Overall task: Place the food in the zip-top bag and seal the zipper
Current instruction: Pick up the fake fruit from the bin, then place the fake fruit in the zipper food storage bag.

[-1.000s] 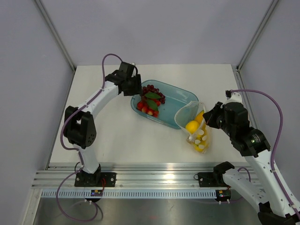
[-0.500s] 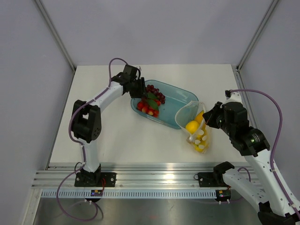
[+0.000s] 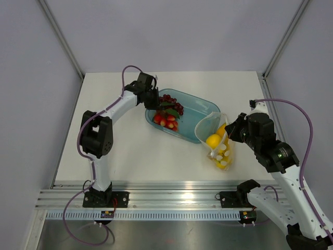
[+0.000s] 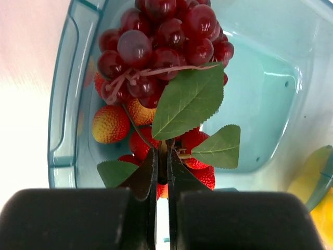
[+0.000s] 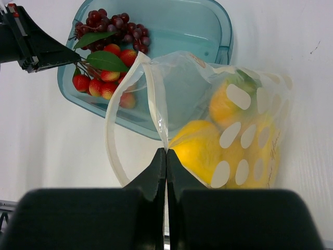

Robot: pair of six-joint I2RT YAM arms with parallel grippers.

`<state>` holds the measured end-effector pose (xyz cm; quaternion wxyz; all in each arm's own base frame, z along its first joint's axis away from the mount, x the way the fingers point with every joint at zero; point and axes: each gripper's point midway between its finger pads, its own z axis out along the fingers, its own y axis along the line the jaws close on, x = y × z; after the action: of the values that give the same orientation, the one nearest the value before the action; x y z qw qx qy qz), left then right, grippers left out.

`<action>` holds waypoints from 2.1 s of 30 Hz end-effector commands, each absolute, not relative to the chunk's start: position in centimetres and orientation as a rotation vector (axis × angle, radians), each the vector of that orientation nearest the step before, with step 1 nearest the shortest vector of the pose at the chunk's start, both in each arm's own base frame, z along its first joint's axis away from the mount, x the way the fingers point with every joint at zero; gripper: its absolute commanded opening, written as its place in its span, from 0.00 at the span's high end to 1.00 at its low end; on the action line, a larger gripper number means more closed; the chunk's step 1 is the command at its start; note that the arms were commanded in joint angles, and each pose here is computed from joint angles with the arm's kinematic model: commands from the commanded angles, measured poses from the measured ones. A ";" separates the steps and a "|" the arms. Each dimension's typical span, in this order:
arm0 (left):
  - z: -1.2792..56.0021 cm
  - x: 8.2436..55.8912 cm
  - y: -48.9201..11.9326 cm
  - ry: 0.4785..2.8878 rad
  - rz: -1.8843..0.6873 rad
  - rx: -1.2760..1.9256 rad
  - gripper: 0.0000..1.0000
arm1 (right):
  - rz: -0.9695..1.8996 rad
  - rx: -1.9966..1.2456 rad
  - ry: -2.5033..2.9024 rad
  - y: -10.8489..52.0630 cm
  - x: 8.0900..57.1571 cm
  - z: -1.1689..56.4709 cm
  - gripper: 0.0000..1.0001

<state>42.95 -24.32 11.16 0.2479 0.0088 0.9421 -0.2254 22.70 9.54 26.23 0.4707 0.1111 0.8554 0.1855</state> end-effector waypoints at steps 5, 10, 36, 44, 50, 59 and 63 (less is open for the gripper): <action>21.6 39.8 -26.1 2.397 -0.719 0.178 1.00 | 0.484 0.262 2.042 9.9 23.6 27.9 1.00; 26.6 38.2 -26.3 2.291 -0.785 0.213 1.00 | 0.494 0.263 2.044 10.1 23.6 27.9 1.00; 39.7 26.3 -36.8 1.869 -1.550 0.398 1.00 | 0.556 0.273 2.010 10.7 23.5 29.3 1.00; 33.0 26.1 -41.9 2.028 -1.619 0.352 1.00 | 0.614 0.263 1.985 11.3 23.2 30.3 1.00; 30.4 26.1 -44.1 2.057 -1.669 0.343 1.00 | 0.678 0.256 1.988 12.4 23.3 30.1 1.00; 27.0 26.1 -46.9 2.125 -1.681 0.342 1.00 | 0.786 0.217 1.984 14.2 23.6 30.5 1.00; 25.3 26.6 -47.5 2.162 -1.613 0.327 1.00 | 0.823 0.211 1.968 14.7 23.5 31.0 1.00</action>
<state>26.27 -46.05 23.58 0.1812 0.1072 0.7962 -0.5672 22.62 13.24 27.15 0.4376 0.0958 0.8495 0.2787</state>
